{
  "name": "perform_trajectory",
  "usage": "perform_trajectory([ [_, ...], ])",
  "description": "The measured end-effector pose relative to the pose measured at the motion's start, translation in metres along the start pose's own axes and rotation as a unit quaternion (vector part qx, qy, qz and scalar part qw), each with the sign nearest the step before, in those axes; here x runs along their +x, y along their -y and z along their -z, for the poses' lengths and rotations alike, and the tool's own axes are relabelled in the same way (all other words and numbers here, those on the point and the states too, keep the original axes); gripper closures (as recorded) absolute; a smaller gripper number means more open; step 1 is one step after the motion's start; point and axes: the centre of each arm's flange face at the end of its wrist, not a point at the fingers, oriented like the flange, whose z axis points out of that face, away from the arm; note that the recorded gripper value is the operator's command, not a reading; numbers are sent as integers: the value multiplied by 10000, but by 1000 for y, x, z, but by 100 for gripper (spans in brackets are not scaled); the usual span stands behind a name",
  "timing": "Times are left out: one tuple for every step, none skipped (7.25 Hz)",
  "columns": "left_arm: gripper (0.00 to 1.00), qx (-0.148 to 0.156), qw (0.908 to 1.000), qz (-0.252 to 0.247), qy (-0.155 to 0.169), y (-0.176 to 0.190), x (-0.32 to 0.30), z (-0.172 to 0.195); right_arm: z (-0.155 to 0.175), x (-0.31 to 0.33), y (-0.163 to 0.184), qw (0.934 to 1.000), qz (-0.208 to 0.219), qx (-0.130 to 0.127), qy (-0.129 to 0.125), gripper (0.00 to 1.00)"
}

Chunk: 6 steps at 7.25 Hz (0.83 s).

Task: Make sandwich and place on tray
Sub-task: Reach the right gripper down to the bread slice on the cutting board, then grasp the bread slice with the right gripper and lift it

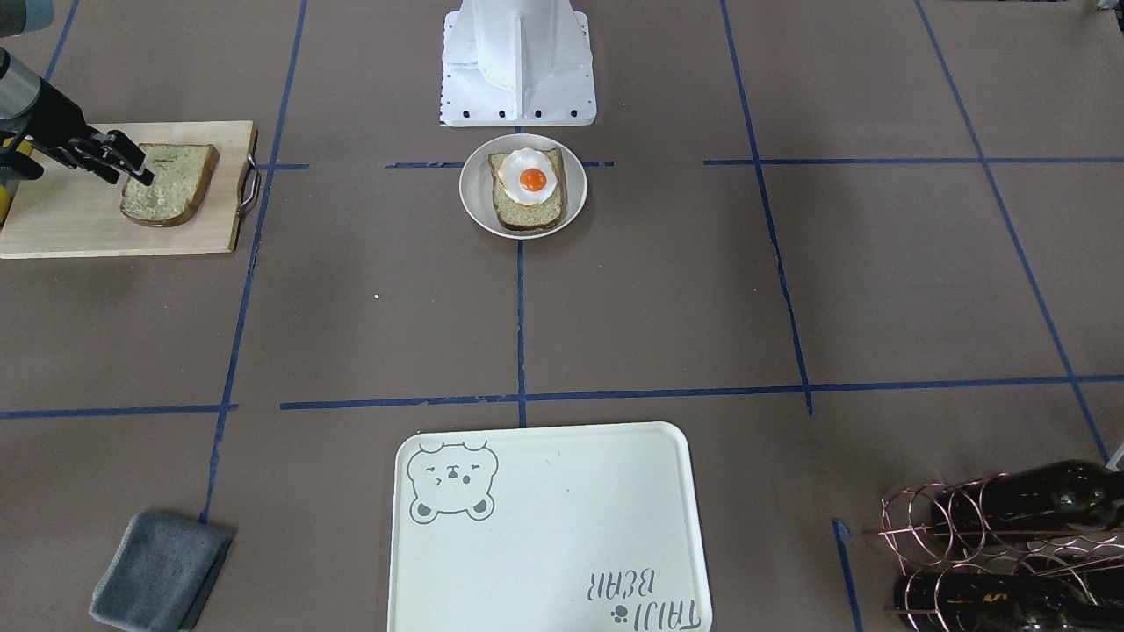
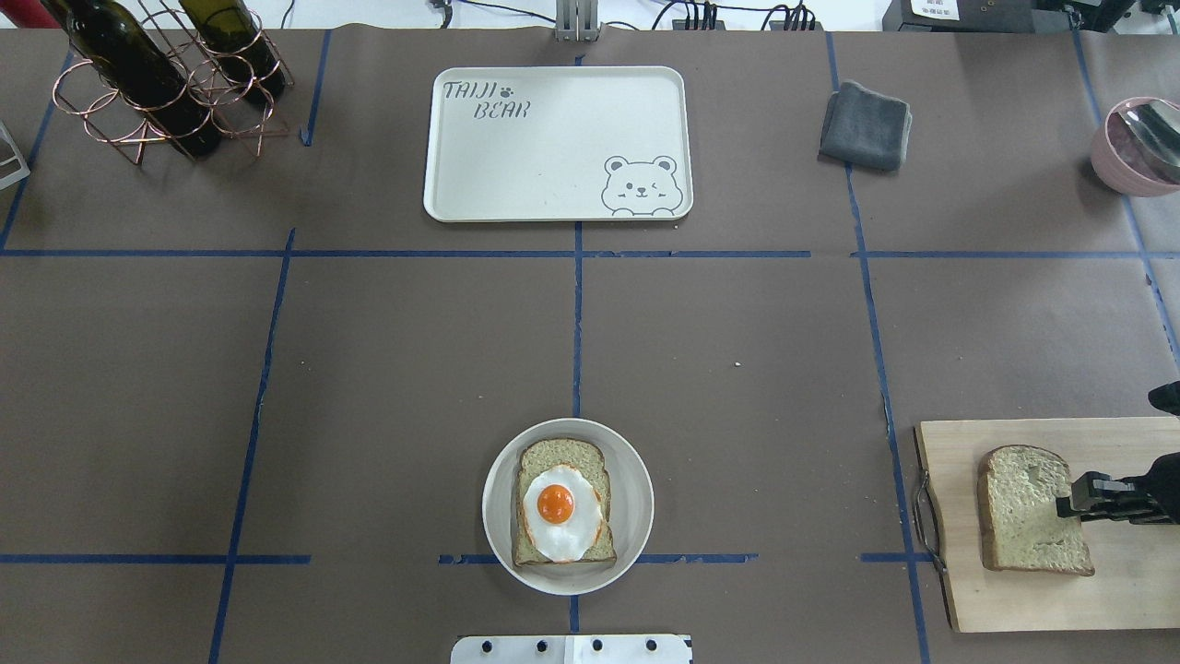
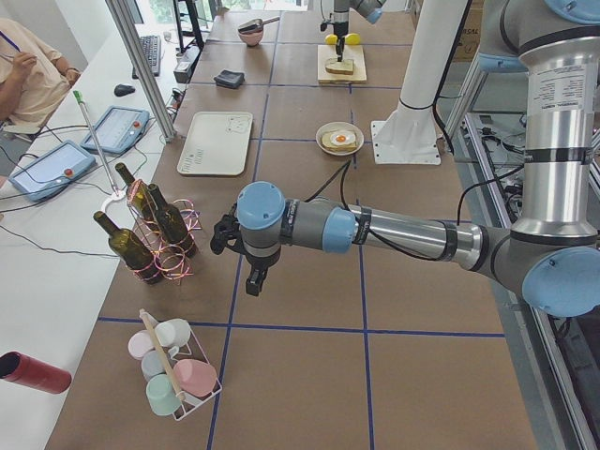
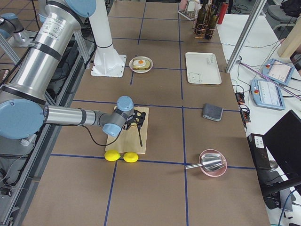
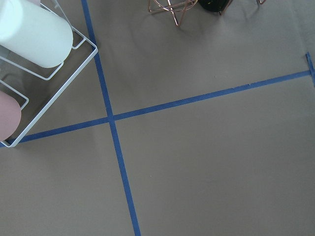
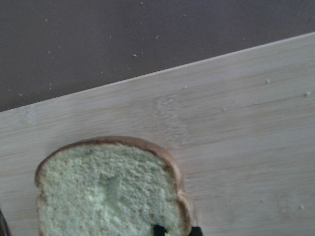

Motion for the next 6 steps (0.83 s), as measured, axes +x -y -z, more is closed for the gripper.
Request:
perform_trajectory([
  [0,0,10000,-1,0,0,0,0,0,-1,0,10000,3,0,8,100],
  [0,0,10000,-2,0,0,0,0,1,-4,0,10000,24,2,43,100],
  [0,1,10000,-3,0,0,0,0,4,-11,0,9999,57,17,104,100],
  [0,7,10000,-9,2,0,1,1,9,-18,-1,9998,94,35,173,100],
  [0,17,10000,-15,7,0,2,2,13,-23,-2,9996,128,41,230,100],
  [0,26,10000,-23,10,0,3,3,18,-31,-4,9994,177,50,307,100],
])
